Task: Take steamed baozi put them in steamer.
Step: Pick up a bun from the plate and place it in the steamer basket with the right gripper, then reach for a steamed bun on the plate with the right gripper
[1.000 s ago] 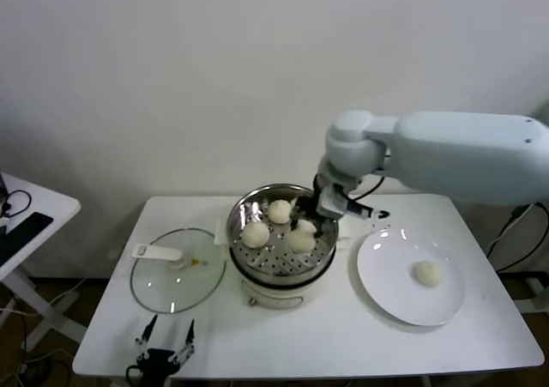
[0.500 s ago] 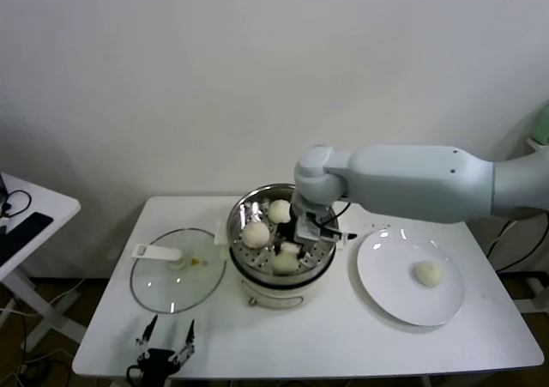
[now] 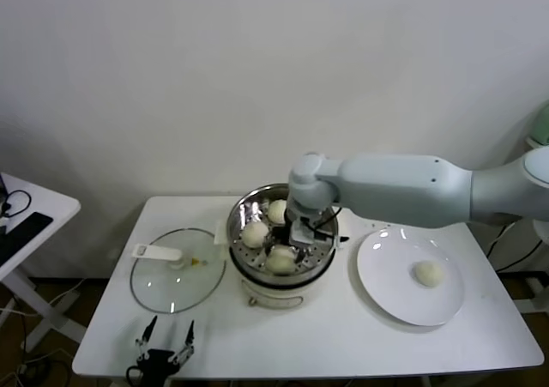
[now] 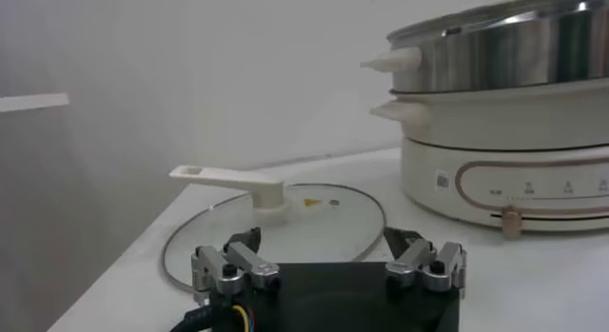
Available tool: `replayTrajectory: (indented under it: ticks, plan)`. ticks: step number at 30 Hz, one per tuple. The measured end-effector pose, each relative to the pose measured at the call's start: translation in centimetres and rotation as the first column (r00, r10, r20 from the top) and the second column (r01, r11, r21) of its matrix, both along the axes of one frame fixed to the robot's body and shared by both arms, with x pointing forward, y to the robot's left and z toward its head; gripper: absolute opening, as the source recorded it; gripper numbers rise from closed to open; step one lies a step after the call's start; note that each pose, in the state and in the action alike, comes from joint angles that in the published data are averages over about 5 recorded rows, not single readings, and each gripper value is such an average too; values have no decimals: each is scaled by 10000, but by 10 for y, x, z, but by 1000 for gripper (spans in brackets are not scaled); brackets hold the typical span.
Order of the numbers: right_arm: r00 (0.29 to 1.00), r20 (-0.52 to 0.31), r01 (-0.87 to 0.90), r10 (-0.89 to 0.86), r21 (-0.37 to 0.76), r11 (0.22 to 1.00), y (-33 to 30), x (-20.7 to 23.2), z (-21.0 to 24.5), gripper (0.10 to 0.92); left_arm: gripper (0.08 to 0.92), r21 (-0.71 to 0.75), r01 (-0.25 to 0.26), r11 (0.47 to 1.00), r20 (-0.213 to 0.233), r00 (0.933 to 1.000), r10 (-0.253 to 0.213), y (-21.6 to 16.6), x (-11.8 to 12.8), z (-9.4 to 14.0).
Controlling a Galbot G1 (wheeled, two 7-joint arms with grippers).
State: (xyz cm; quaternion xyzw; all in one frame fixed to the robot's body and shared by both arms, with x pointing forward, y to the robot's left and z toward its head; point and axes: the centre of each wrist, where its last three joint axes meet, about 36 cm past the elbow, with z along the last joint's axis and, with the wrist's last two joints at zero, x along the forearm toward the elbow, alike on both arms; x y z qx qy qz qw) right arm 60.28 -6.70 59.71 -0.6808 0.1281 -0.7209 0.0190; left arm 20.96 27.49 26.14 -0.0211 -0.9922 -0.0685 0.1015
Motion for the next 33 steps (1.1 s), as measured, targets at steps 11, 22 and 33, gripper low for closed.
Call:
replayTrajectory:
  ticks: [11, 22, 33]
  plan:
    - [9862, -202, 1640, -1642, -138, 9864, -50, 22, 54, 823, 823, 18, 54, 10000, -18, 10000, -54, -1, 0, -2]
    - [7942, -752, 6004, -6030, -549, 7978, -178, 36, 92, 823, 823, -73, 88, 9999, 0, 10000, -88, -3, 1, -5]
    - [4825, -713, 8696, -8730, -801, 4872, -309, 26, 39, 823, 823, -151, 2, 9999, 27, 10000, -2, -1, 1, -5]
